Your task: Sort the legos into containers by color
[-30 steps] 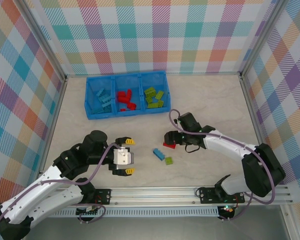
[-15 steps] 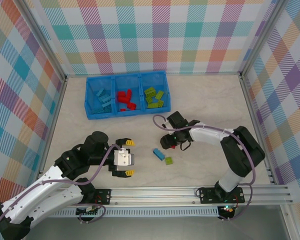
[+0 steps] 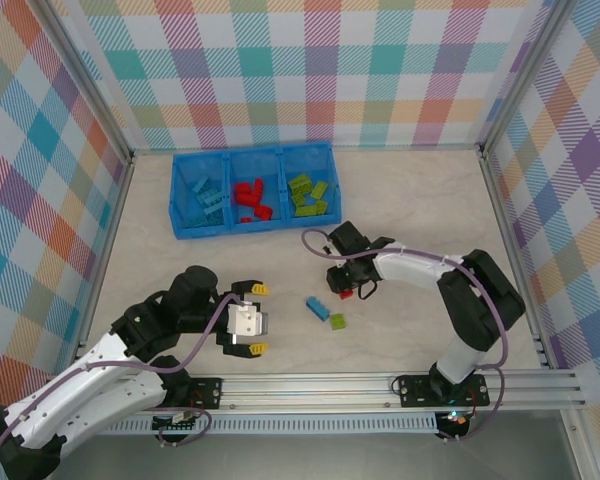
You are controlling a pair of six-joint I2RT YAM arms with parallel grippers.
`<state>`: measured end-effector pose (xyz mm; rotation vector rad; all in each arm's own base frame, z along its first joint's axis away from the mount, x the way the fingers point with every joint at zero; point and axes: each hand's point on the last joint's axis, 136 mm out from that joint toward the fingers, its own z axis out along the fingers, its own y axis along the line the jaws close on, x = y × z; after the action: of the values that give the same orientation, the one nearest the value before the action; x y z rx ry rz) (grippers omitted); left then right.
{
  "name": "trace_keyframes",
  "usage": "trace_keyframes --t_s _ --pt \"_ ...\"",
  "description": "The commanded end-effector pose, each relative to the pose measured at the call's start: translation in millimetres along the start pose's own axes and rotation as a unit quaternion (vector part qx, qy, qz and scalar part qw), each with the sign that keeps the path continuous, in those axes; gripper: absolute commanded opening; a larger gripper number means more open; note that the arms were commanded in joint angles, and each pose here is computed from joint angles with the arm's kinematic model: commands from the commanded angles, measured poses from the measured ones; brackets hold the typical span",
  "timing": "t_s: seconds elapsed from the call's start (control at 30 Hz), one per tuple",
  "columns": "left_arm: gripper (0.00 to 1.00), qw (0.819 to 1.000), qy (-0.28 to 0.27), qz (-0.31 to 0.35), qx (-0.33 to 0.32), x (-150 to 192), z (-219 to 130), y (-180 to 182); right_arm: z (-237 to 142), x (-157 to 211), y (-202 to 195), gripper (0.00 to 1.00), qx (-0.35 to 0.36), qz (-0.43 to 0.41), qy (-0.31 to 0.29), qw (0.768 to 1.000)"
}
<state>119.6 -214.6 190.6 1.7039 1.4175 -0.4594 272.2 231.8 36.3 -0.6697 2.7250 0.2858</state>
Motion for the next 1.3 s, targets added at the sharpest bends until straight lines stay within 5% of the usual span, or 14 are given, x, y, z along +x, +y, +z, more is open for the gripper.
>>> trace_keyframes --t_s 0.0,0.17,0.33,0.43,0.63,0.9,1.13,1.27 --pt "1.00 0.999 -0.014 -0.014 -0.031 -3.9 -0.6 11.9 -38.4 -40.1 11.7 0.16 -0.019 0.010 -0.085 0.996" --pt "1.00 0.985 -0.040 -0.094 -0.141 -17.7 -21.4 58.7 -93.7 -112.8 43.0 0.13 -0.086 0.012 -0.215 0.973" --pt "1.00 0.940 0.000 -0.197 -0.278 4.5 -51.7 111.1 -125.6 -198.7 85.7 0.11 -0.140 -0.007 -0.317 0.938" --pt "1.00 0.935 0.040 -0.201 -0.289 15.3 -58.5 115.2 -123.8 -244.3 93.8 0.12 -0.125 -0.016 -0.359 0.925" --pt "1.00 0.944 0.009 -0.164 -0.287 10.7 -61.2 106.3 -84.2 -306.9 94.0 0.14 -0.077 -0.033 -0.391 0.917" --pt "1.00 0.941 0.012 -0.171 -0.291 15.7 -57.5 108.0 -45.2 -324.0 92.3 0.44 -0.052 -0.048 -0.360 0.930" --pt "1.00 0.944 0.013 -0.193 -0.267 14.7 -48.2 108.5 -95.7 -307.3 88.4 0.50 -0.052 -0.051 -0.376 0.924" --pt "1.00 0.959 0.023 -0.167 -0.229 17.5 -36.4 96.5 -120.6 -268.1 91.9 0.56 -0.080 -0.071 -0.353 0.930"
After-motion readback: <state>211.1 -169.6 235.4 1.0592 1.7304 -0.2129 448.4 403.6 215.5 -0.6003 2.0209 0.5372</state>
